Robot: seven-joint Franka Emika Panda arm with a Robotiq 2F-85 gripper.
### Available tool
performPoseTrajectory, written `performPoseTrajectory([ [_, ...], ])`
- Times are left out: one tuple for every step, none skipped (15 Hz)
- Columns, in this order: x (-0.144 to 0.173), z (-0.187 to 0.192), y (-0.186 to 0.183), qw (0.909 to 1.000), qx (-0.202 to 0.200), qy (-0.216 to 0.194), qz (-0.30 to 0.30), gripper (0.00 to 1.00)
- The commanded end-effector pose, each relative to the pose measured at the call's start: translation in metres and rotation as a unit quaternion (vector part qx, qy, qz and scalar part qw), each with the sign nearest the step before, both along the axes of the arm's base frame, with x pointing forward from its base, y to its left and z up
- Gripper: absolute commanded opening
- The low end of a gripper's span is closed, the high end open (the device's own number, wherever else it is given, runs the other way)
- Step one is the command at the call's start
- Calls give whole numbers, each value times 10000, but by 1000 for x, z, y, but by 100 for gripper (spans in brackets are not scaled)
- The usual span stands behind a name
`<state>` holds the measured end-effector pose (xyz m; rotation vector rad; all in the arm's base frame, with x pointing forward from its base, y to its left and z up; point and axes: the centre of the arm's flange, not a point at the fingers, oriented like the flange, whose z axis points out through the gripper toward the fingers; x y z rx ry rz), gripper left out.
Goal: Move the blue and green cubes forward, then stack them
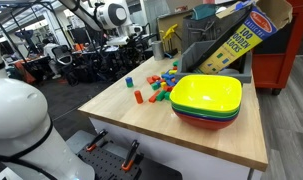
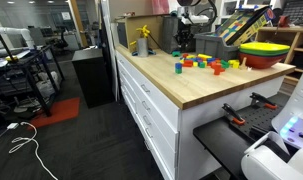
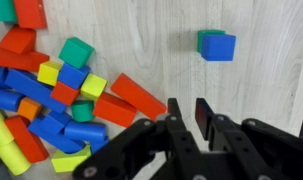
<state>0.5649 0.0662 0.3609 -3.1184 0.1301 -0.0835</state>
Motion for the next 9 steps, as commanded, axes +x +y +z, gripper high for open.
performPoseTrajectory([
  [-24, 23, -17, 9999, 23, 146, 43, 56],
  [-27, 28, -20, 9998, 13, 171, 34, 64],
  [-29, 32, -23, 9998, 11, 189, 3, 71],
  [-31, 36, -26, 9998, 0, 213, -34, 78],
  [-34, 40, -28, 9997, 9, 238, -66, 86],
  [-37, 44, -30, 9996, 27, 251, -88, 93],
  [-40, 48, -32, 9996, 67, 269, -110, 100],
  [-42, 51, -33, 9995, 83, 284, -132, 100],
  [-45, 55, -34, 9994, 133, 294, -150, 100],
])
